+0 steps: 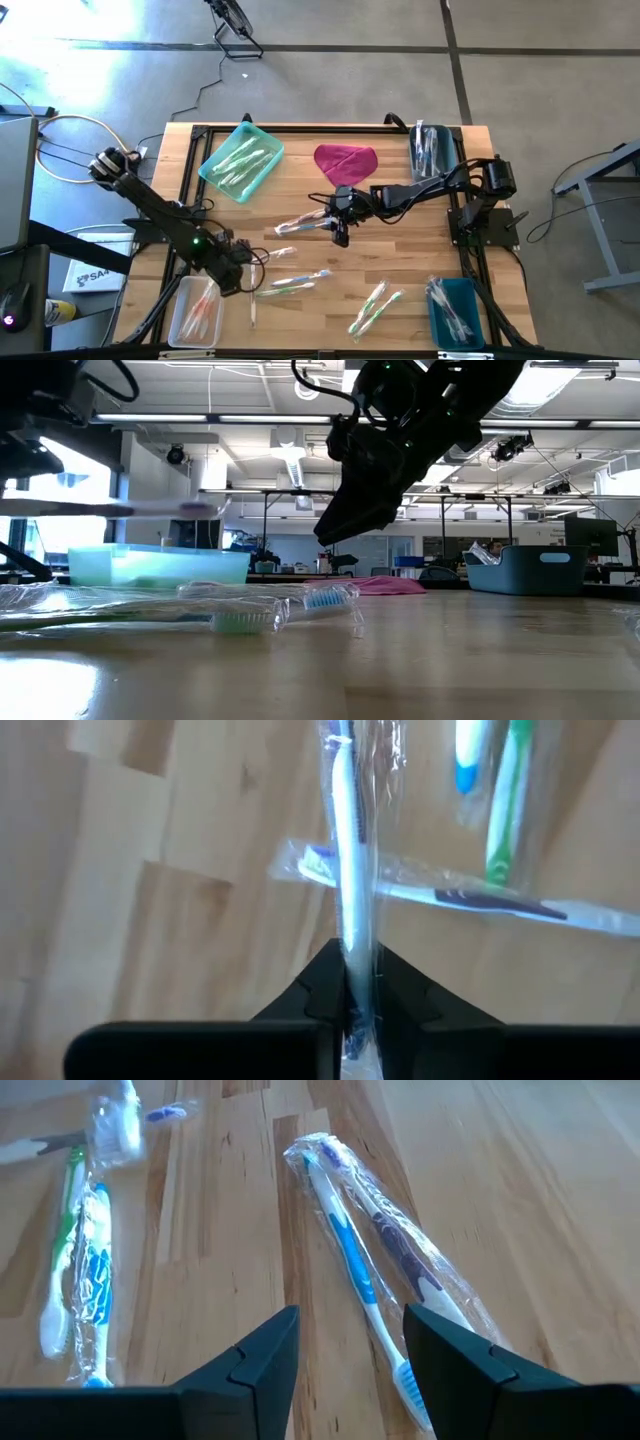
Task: Pick & Place Toothbrushes
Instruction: Put the purple toothbrush to the dark blue bin bin
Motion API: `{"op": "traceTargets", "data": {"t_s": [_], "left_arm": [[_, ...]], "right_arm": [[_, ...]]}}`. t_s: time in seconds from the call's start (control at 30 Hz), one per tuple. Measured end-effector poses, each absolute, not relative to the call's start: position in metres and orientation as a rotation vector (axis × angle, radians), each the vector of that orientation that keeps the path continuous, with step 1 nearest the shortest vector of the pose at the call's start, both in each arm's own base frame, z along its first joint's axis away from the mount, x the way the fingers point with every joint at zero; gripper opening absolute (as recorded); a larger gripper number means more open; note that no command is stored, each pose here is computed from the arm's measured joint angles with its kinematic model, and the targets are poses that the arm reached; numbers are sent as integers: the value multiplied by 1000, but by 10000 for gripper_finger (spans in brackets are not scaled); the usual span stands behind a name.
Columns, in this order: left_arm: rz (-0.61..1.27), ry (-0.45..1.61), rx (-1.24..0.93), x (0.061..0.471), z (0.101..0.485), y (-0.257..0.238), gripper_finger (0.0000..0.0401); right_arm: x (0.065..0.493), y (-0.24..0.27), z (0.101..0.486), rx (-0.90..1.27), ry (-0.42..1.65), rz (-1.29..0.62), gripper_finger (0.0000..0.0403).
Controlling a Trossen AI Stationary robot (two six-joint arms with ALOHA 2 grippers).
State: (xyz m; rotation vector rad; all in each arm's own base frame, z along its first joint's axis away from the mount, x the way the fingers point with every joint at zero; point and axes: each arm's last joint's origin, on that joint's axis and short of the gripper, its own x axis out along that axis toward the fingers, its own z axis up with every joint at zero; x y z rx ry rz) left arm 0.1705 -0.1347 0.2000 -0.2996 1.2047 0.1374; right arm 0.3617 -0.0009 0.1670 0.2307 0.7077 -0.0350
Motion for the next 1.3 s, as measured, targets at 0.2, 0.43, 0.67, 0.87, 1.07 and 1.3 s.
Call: {"op": "traceTargets", "data": {"t_s": [0.2, 0.43, 0.67, 0.87, 1.07, 1.3], "left_arm": [[98, 1133, -244, 174, 220, -106, 27], [17, 995, -29, 188, 238, -64, 27], [-44, 827, 90, 210, 250, -26, 27], [-19, 694, 134, 221, 259, 1, 27], [15, 490, 147, 231, 276, 23, 28], [-26, 264, 132, 236, 295, 42, 28]], "right_arm": [[355, -1, 176, 281, 726, -48, 173], [338, -1, 208, 307, 710, -60, 173], [313, -1, 241, 431, 700, -108, 173], [288, 0, 264, 589, 705, -167, 173], [264, -1, 286, 680, 657, -216, 173], [242, -3, 323, 569, 438, -212, 173]]}}
